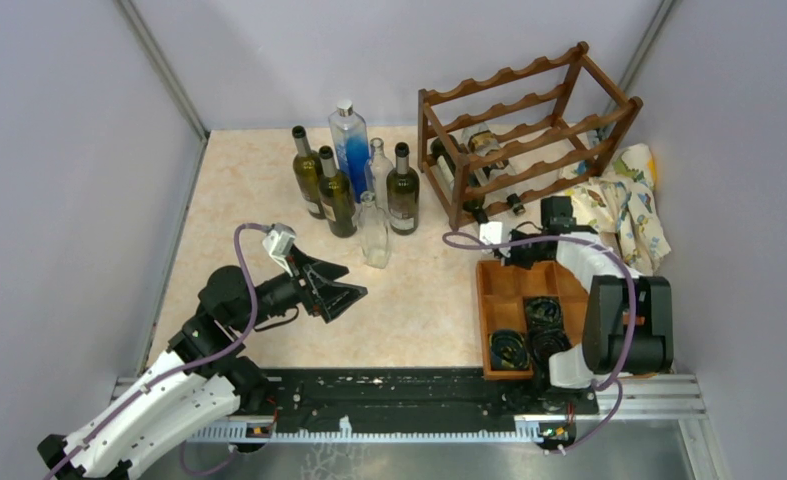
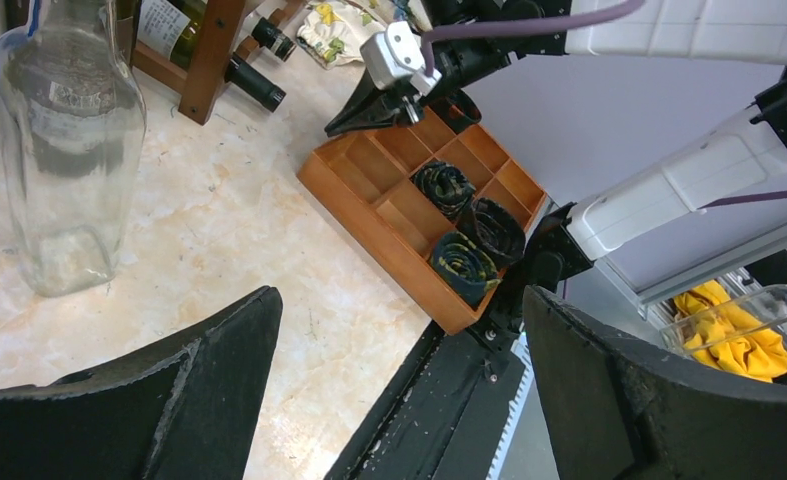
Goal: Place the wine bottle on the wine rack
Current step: Move the distractor to the corner of the board.
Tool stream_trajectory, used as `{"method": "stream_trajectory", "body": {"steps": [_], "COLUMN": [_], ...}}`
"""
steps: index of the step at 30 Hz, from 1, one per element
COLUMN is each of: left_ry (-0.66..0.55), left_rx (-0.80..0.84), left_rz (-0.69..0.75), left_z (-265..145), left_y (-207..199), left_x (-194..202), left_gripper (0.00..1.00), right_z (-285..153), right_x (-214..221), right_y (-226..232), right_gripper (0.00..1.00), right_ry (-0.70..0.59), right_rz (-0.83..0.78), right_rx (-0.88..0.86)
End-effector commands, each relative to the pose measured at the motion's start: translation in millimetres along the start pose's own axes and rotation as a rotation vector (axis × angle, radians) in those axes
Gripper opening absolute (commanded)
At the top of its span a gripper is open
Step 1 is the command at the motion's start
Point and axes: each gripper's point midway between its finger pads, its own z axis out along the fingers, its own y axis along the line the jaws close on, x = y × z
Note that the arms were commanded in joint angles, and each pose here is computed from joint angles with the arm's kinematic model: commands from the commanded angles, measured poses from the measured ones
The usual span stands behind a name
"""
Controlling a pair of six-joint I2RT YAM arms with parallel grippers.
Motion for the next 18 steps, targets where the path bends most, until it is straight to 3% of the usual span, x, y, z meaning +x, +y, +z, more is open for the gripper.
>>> {"method": "stream_trajectory", "body": {"steps": [1,5,9,14,18], "left_ry": [-0.025,-0.028,-0.043,-0.034,-0.001], "left_rx": [0.029,0.035,0.010,-0.131,-0.333], "left_rz": [0.028,0.049,0.100,0.232,0.315], "left_z": [1.7,4.9,8.1,16.6,25.8], "left_y": [-7.8,-11.7,-14.0,-2.8,23.1], "left_x": [-10.5,-18.6,-36.3,-73.0,-102.8], "left_gripper": [0.96,0.96,0.95,0.96,0.95], "right_z": [1.7,-10.8,-61.9,-95.1,-98.2], "right_x": [-12.8,-29.3,-72.1,-121.2,-130.5], "right_y": [64.0,17.5,-23.9,-7.6,10.1], "right_gripper": [0.06,0.09,0.22,0.61,0.87], "right_ry": [-0.024,-0.002,-0.075,-0.200,-0.273], "right_rz": [0.097,0.223,0.327,0.458,0.540], "right_rx": [-0.171,0.009,0.117,0.081,0.108]}}
